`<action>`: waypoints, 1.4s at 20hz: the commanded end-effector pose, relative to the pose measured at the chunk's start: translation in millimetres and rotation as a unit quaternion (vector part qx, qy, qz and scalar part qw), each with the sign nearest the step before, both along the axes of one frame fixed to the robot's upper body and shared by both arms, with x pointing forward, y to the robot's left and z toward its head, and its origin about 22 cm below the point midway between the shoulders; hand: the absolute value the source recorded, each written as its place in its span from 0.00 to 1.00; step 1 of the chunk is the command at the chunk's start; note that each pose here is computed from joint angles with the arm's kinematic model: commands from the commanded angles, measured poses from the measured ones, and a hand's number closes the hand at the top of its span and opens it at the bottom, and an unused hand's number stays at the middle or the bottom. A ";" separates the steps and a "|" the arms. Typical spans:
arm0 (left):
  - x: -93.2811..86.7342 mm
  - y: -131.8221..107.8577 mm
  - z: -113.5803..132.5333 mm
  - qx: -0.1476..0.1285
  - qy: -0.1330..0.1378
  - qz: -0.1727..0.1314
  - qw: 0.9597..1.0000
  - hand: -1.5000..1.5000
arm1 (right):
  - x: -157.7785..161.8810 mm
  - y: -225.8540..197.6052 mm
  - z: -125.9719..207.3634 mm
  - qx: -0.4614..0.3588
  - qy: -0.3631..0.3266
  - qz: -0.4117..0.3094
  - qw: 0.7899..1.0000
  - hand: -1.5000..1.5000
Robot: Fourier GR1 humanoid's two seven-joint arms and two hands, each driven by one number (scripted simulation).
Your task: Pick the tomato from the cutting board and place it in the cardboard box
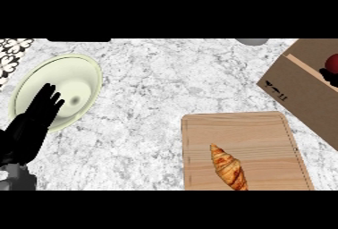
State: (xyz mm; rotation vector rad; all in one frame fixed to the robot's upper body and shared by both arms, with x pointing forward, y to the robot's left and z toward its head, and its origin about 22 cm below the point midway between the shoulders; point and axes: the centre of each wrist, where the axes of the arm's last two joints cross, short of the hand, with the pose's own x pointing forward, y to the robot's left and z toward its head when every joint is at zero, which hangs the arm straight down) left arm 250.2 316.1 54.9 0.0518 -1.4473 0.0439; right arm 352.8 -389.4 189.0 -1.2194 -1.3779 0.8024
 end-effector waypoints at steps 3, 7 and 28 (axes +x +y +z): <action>-8.6 7.4 0.3 -0.005 -0.001 -0.002 1.000 0.50 | 10.2 -19.7 -45.9 0.034 0.112 -0.026 0.993 1.00; -9.3 5.1 -15.1 0.002 -0.002 -0.007 1.000 0.50 | -0.9 -40.8 -85.2 0.062 0.140 -0.051 0.987 0.00; -12.7 3.7 -10.1 -0.001 0.006 -0.002 1.000 0.50 | -51.5 -140.8 -44.0 0.379 -0.127 -0.063 0.914 0.00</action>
